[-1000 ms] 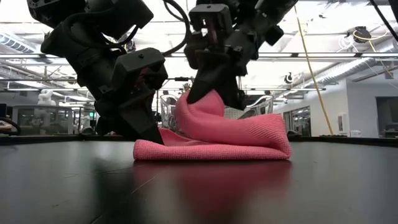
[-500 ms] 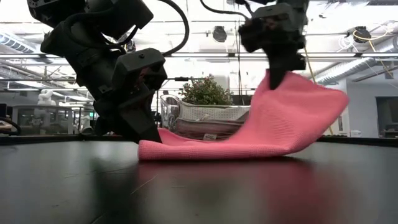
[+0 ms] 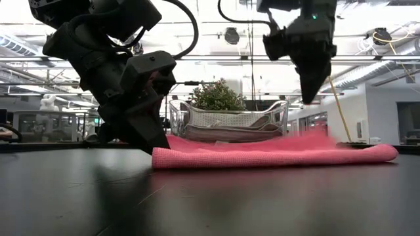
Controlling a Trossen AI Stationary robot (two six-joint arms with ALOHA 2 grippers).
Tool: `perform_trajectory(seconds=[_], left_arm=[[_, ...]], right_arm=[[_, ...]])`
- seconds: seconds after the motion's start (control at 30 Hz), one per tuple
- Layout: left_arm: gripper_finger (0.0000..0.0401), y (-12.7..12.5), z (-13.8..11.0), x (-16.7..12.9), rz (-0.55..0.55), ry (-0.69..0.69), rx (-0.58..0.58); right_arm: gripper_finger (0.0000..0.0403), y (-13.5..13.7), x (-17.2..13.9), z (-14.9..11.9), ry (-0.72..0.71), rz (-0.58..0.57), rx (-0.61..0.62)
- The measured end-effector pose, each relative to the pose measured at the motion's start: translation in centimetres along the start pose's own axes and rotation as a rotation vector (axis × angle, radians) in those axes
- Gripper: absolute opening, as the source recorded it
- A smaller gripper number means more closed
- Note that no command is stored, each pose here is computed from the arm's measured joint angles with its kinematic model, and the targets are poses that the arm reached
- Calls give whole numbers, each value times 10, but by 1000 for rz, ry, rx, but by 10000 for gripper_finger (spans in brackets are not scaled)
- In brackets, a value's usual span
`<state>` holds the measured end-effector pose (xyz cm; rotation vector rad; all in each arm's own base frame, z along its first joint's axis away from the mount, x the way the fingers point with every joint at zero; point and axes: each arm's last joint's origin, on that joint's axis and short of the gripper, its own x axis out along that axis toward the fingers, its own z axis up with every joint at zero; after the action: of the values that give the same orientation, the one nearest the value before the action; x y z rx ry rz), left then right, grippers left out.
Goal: Fold microfiber towels
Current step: Fold the pink microfiber towel
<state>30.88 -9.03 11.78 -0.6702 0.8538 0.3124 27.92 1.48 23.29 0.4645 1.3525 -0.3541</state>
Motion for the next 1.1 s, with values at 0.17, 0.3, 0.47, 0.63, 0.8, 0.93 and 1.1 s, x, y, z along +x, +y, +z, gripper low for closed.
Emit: perform_trajectory(seconds=[0.17, 0.3, 0.47, 0.63, 0.8, 0.93, 1.1], left_arm=[[26, 0, 0, 0, 1, 0, -3], [26, 0, 0, 0, 1, 0, -2], [26, 0, 0, 0, -2, 5, 2], [26, 0, 0, 0, -8, 14, 1], [26, 0, 0, 0, -14, 21, 1], [26, -4, -1, -1, -62, 38, 1], [26, -11, 3, -8, -120, 8, 1]], right_arm=[[105, -6, 9, -6, 44, -36, 46], [113, 0, 9, -9, 59, 13, 49], [101, 14, 28, -19, 0, 80, 33], [88, 14, 58, -40, 5, 122, 47], [74, 6, 86, -64, 52, 148, 96], [60, 11, 97, -77, 81, 281, 145], [41, 29, 97, -85, 75, 398, 110]])
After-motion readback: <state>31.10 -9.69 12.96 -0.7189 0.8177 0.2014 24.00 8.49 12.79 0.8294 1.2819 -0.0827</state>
